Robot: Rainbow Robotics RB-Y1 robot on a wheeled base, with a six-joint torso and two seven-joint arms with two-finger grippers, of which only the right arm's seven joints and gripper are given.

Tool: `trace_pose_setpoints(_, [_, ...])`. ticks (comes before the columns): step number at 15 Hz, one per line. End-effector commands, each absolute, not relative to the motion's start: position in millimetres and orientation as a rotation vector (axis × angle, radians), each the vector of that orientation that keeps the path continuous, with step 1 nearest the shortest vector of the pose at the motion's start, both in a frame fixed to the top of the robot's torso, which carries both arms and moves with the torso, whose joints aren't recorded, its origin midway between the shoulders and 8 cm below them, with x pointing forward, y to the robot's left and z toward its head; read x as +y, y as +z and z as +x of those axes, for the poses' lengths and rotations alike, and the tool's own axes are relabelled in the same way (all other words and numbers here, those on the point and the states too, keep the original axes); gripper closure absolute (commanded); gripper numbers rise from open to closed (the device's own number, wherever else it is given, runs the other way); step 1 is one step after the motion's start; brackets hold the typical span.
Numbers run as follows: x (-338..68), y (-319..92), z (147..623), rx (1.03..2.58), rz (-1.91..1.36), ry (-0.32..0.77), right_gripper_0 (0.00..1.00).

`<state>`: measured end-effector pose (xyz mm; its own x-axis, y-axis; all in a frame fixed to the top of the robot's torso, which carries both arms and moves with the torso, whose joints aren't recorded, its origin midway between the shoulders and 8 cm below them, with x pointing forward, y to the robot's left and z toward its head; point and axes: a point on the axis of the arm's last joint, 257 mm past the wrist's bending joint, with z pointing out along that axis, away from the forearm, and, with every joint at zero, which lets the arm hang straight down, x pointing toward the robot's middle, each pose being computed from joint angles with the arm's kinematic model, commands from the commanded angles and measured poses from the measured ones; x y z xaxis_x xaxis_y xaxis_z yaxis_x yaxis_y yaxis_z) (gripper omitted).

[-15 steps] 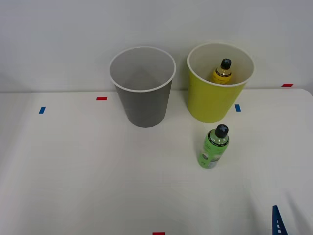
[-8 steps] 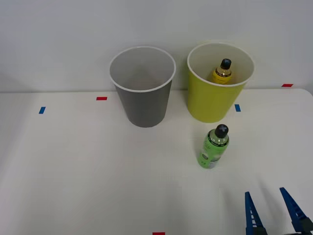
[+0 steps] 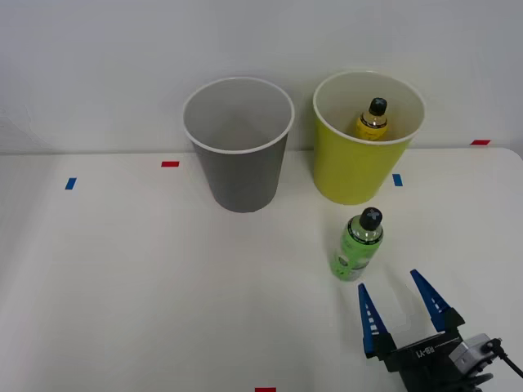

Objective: Put cans in the gray bin, plastic bottles in the light green bin

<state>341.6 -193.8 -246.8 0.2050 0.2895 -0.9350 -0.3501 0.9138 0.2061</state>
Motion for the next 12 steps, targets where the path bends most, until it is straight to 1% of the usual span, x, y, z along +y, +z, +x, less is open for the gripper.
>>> trace_pose_setpoints(1, [-175.9, -243.2, 362.8, 1.297, -0.075, 0.463, 0.0])
trace_pose_setpoints(5, [-157.4, -235.4, 395.1, 1.313, -0.117, 0.469, 0.0])
trace_pose_setpoints(8, [-151.0, -231.5, 411.4, 1.324, -0.121, 0.471, 0.0])
trace_pose_setpoints(12, [-150.4, -226.0, 418.0, 1.316, -0.114, 0.476, 0.0])
